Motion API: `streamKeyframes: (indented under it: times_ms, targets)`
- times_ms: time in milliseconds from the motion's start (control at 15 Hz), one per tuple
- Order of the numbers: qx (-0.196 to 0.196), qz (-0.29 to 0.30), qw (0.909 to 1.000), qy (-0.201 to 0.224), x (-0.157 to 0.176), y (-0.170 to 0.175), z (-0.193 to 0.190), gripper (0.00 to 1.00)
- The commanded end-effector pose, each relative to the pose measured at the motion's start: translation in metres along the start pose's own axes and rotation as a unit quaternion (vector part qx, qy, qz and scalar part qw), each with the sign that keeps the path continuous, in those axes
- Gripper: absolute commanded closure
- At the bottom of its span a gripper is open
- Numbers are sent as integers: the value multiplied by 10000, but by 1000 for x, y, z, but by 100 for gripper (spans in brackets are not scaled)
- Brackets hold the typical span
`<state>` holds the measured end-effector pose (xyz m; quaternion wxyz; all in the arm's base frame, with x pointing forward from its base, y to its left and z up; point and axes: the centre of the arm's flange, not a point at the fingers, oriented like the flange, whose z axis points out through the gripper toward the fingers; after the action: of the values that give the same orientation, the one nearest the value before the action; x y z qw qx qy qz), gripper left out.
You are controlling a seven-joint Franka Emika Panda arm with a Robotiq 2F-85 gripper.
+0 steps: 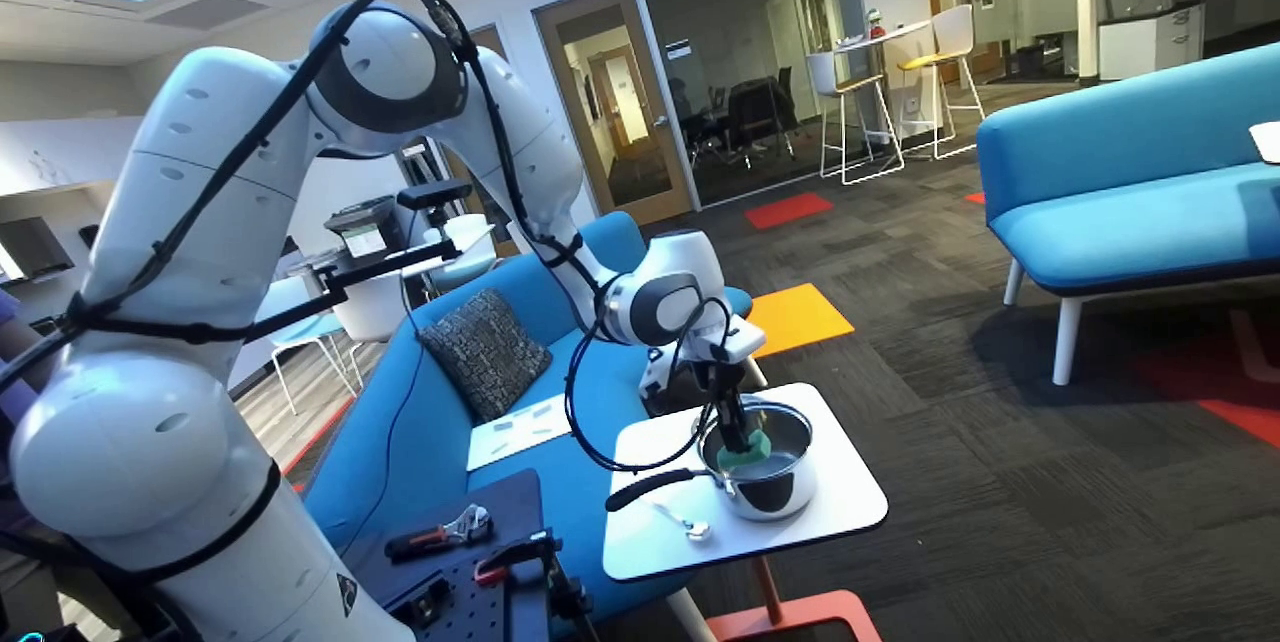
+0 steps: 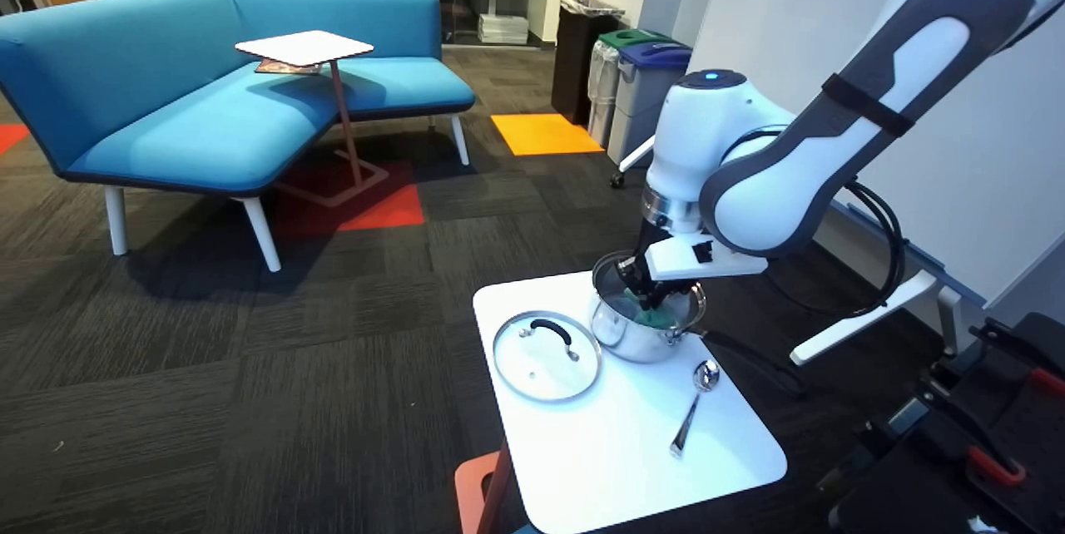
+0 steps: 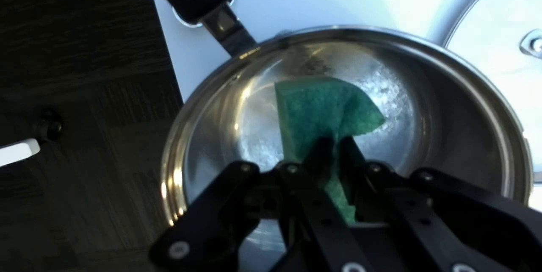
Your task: Use the green sponge to wipe the inside of the silver pot
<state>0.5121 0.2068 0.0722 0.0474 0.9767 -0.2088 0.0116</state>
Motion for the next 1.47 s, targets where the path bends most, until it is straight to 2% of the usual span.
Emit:
streamKeyframes:
  times_ms: [0,333,600,1067,1400]
  targets:
    - [159,206,9992,-301,29,1,14,98]
    - [358,319,9969,-626,44,-3,30,98]
    - [326,410,9957,-758,45,-9,42,98]
    - [101,695,9944,-785,45,7,65,98]
    - [228,1003,9915,-792,53,15,67,98]
